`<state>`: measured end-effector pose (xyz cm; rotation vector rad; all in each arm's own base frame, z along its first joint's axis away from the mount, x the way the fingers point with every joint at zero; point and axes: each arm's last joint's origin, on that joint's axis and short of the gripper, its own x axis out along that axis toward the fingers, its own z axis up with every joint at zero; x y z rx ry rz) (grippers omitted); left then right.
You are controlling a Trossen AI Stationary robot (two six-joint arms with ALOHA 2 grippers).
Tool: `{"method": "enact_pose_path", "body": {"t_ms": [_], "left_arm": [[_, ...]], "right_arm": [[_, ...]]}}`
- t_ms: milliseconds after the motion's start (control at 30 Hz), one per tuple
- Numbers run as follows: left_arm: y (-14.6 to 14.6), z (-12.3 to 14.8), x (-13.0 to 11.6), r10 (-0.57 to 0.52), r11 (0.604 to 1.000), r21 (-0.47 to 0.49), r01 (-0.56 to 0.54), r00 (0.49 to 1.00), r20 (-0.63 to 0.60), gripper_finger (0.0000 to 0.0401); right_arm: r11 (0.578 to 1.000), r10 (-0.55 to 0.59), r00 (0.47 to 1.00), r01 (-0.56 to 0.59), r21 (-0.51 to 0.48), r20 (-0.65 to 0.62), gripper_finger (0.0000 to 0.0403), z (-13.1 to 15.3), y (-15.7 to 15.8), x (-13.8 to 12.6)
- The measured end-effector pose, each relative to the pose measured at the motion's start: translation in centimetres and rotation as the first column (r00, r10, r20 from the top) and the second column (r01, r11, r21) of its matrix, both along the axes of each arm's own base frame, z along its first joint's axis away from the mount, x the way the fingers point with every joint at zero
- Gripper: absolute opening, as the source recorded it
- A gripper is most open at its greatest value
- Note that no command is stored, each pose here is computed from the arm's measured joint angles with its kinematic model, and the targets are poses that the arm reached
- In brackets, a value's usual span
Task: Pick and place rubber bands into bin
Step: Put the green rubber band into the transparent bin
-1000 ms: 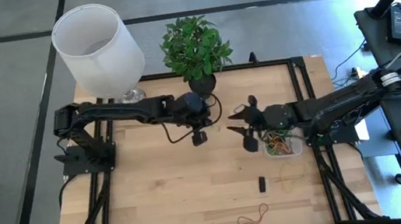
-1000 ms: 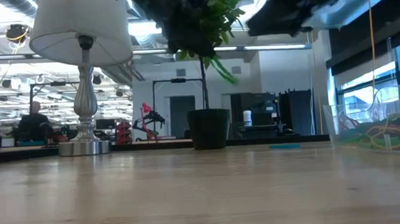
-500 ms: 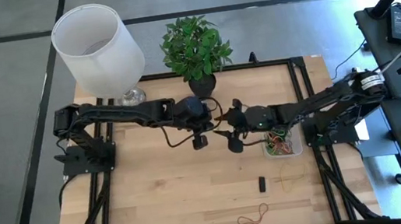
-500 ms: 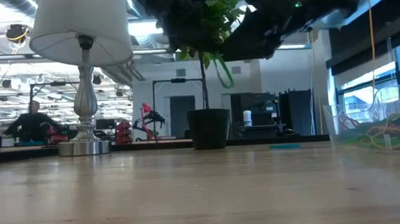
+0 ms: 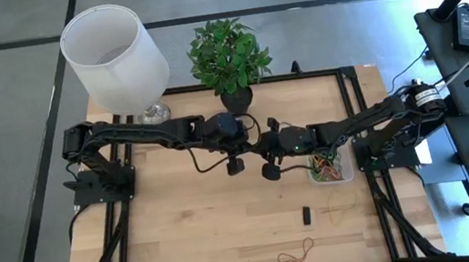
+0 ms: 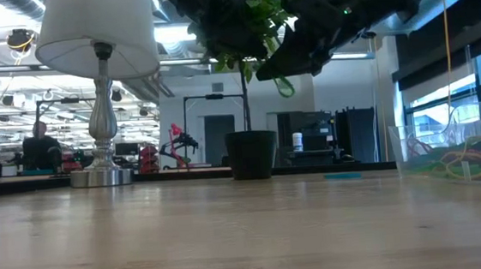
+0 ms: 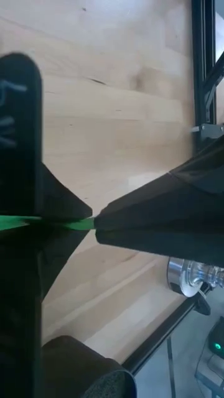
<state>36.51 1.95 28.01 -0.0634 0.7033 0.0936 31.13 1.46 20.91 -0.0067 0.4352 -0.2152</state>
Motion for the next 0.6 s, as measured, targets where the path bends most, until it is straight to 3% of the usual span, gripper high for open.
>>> {"method": "enact_pose_path", "body": {"t_ms": [133, 367, 600], "left_arm": [[0.0, 0.0, 0.0, 0.000, 1.000, 0.000, 0.000, 1.000, 0.000, 0.0017], [0.1, 0.0, 0.0, 0.013, 1.000, 0.000, -0.013, 1.000, 0.006, 0.0090], [0.2, 1.4, -0.7, 0.035, 0.999, -0.022, -0.035, 0.999, 0.000, 0.0119]], "right_arm": [[1.000, 0.000, 1.000, 0.000, 0.002, 0.000, 0.0007, 0.0, 0.0, 0.0], [1.000, -0.006, 1.000, 0.006, 0.027, -0.029, 0.0003, -0.1, 0.0, -0.3], [0.991, -0.110, 0.975, 0.123, 0.058, -0.190, 0.0002, 1.4, -0.4, -3.9]]}}
